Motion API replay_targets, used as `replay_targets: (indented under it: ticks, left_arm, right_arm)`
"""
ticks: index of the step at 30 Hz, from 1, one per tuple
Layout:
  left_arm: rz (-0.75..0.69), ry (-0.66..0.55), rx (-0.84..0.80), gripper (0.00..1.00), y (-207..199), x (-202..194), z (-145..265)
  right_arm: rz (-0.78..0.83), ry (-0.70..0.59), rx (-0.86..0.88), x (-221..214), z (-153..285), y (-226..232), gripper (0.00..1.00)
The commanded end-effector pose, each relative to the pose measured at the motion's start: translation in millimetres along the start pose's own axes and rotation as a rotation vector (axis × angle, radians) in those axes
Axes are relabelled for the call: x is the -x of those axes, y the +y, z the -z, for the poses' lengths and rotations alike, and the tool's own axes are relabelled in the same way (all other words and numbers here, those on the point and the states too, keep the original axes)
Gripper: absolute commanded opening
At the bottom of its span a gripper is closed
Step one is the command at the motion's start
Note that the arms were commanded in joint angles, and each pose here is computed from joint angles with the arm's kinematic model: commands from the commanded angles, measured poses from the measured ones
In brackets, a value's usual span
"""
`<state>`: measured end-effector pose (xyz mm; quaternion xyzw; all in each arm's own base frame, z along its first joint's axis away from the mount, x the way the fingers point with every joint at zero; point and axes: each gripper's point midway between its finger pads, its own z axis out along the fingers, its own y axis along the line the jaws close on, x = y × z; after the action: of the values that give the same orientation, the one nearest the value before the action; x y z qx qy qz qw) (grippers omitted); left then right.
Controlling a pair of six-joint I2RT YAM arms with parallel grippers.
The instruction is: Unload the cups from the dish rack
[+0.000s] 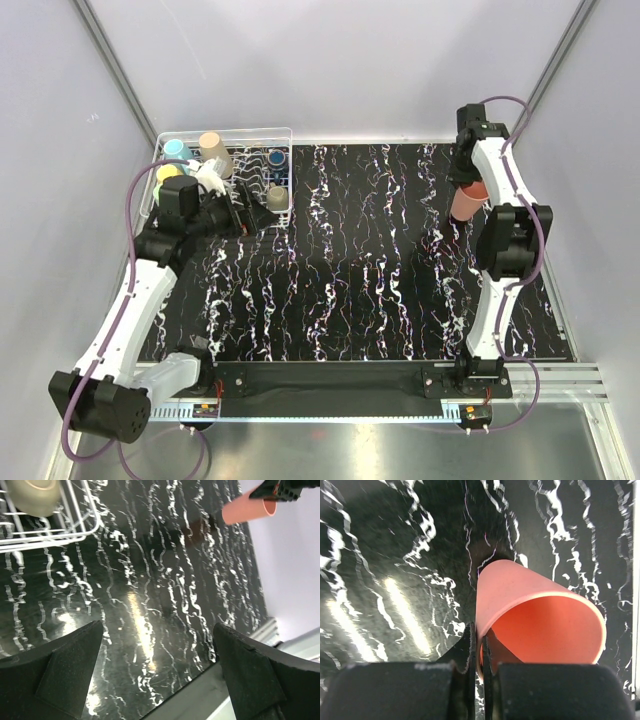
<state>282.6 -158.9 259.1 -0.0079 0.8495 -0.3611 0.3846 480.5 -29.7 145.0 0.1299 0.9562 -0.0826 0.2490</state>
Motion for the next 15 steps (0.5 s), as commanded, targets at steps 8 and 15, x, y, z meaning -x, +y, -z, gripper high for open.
replay_targets:
  ticks: [8,15]
  left_arm:
    - [-0.079,-0.084,0.078,0.99,6.0,17.0,13.3]
    - [-0.075,-0.095,0.121,0.99,13.2,19.7,13.5]
  right_arm:
    - [0.067,0.042,-0.004,-3.5,-16.5,2.8,0.02]
    - [0.057,0.012,0.015,4.4,-3.8,4.7,0.31]
